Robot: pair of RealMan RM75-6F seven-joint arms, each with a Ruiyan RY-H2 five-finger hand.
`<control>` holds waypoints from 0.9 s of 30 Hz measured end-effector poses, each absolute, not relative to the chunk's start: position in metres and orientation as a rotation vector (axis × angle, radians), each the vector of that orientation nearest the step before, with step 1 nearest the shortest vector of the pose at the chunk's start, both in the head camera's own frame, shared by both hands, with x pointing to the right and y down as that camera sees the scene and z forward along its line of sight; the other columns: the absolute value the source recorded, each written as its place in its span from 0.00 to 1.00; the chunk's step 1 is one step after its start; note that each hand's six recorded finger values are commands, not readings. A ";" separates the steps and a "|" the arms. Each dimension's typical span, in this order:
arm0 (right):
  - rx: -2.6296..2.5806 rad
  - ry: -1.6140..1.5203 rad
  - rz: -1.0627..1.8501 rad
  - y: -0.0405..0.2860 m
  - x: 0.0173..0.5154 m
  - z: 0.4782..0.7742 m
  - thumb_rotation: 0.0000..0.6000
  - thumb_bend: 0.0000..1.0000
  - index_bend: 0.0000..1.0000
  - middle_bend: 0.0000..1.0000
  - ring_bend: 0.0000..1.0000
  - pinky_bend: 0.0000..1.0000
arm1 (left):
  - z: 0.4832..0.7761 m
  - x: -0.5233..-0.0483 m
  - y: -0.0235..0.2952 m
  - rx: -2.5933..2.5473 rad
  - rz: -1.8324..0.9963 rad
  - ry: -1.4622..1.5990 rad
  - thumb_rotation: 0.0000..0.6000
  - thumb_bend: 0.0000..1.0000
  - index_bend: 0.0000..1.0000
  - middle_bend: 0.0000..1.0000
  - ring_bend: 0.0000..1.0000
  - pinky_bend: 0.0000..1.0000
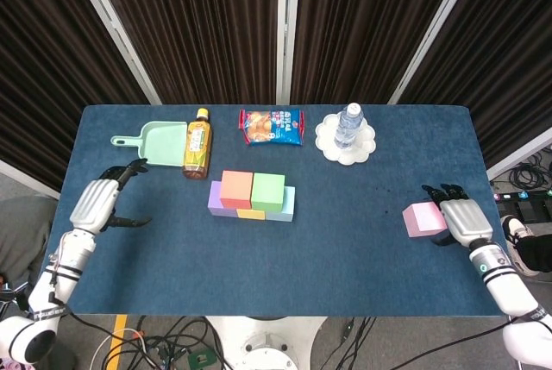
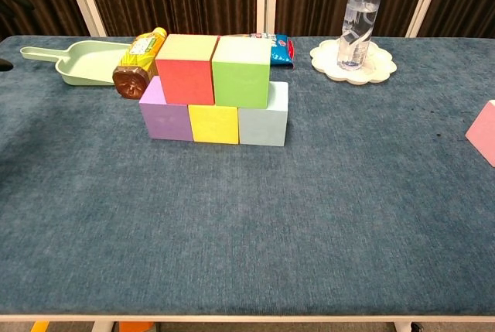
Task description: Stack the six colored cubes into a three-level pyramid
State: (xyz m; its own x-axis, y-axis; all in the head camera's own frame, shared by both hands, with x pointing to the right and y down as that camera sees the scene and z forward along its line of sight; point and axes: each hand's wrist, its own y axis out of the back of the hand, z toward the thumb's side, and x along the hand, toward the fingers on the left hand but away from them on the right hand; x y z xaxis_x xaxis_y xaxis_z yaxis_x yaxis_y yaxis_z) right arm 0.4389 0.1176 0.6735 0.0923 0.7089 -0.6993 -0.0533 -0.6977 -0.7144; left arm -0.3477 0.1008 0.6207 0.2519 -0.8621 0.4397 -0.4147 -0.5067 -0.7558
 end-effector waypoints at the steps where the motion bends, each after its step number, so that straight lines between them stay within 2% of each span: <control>1: -1.789 -0.649 1.663 0.117 0.439 0.675 1.00 0.13 0.00 0.25 0.00 0.00 | 0.621 -0.348 0.101 -2.034 -1.190 1.165 1.00 0.08 0.11 0.21 0.22 0.16; 5: -1.812 -0.665 1.626 0.113 0.430 0.675 1.00 0.20 0.00 0.34 0.00 0.00 | 0.620 -0.350 0.101 -2.034 -1.188 1.177 1.00 0.07 0.11 0.21 0.22 0.16; 10: -1.887 -0.718 1.536 0.105 0.403 0.667 1.00 0.20 0.00 0.34 0.00 0.00 | 0.619 -0.351 0.100 -2.022 -1.185 1.190 1.00 0.07 0.11 0.21 0.22 0.16; 14: -1.960 -0.746 1.425 0.085 0.360 0.661 1.00 0.19 0.00 0.34 0.00 0.00 | 0.619 -0.351 0.099 -2.011 -1.188 1.185 1.00 0.07 0.11 0.21 0.22 0.16; 19: -1.987 -0.731 1.384 0.072 0.322 0.670 1.00 0.17 0.00 0.33 0.00 0.00 | 0.619 -0.353 0.098 -1.999 -1.206 1.176 1.00 0.07 0.11 0.21 0.22 0.16; 22: -1.992 -0.708 1.383 0.070 0.300 0.680 1.00 0.17 0.00 0.31 0.00 0.00 | 0.620 -0.356 0.098 -1.977 -1.223 1.165 1.00 0.07 0.11 0.21 0.22 0.16; 27: -2.010 -0.650 1.416 0.069 0.274 0.696 1.00 0.16 0.00 0.14 0.00 0.00 | 0.620 -0.364 0.098 -1.889 -1.265 1.123 1.00 0.07 0.11 0.21 0.22 0.13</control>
State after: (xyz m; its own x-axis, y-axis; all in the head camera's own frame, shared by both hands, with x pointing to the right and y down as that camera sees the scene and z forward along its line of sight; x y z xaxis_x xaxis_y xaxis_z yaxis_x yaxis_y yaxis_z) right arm 0.2737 0.0693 0.6961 0.3147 0.6826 -0.6595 0.0551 -0.7068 -0.7053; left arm -0.3643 0.0975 0.6198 0.1895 -0.8851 0.4250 -0.3171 -0.4649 -0.8266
